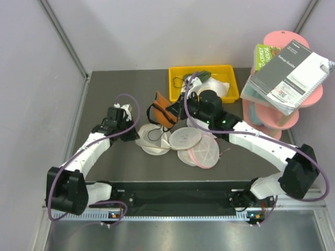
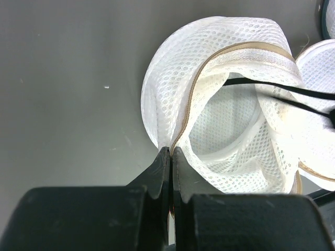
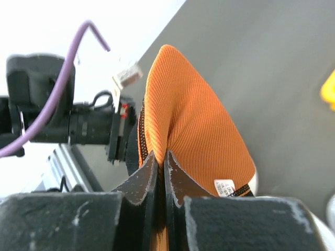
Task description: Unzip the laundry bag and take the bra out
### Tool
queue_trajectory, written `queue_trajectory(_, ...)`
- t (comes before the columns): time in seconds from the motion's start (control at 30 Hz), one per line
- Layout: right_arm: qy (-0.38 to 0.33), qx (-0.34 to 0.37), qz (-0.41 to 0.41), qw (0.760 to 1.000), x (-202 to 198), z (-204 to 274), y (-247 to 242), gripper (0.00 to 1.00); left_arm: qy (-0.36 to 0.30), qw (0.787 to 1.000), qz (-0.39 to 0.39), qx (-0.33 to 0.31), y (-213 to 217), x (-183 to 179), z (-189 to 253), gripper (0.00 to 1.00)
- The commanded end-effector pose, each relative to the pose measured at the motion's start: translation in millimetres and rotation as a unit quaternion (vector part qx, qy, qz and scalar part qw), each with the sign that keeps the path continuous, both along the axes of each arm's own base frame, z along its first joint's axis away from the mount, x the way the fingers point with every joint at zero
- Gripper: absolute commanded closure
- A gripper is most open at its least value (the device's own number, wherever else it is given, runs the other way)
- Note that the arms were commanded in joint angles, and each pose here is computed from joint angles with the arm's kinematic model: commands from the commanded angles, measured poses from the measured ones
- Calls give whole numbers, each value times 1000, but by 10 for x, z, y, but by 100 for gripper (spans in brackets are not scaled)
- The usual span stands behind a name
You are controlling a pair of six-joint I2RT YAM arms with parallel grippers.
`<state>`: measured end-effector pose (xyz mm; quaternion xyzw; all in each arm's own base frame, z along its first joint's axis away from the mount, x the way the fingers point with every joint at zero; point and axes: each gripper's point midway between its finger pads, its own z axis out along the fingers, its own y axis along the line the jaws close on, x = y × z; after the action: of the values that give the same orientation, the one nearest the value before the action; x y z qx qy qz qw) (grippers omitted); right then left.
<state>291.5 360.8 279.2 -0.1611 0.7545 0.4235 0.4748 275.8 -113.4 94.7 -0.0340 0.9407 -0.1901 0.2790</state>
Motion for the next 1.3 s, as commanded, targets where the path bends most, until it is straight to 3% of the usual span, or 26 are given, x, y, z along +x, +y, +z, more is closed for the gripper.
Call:
queue_trajectory(0.0,-41,13,-35,998,94,348,-319,100,-31,1000,0,-4,-21,103,196,100)
queue_trajectory(0.7,-175,-38,-219,959,986,1549,-1670,100,-34,999,1,-2,-10,118,212,100)
queue_trajectory(1.0,-160,-117,-292,936,1770,1266,-1952,100,-40,999,0,-3,-9,114,241,100)
queue_trajectory(1.27,-158,-182,-340,909,2146,1024,-2109,100,-43,999,0,-4,-12,116,256,100)
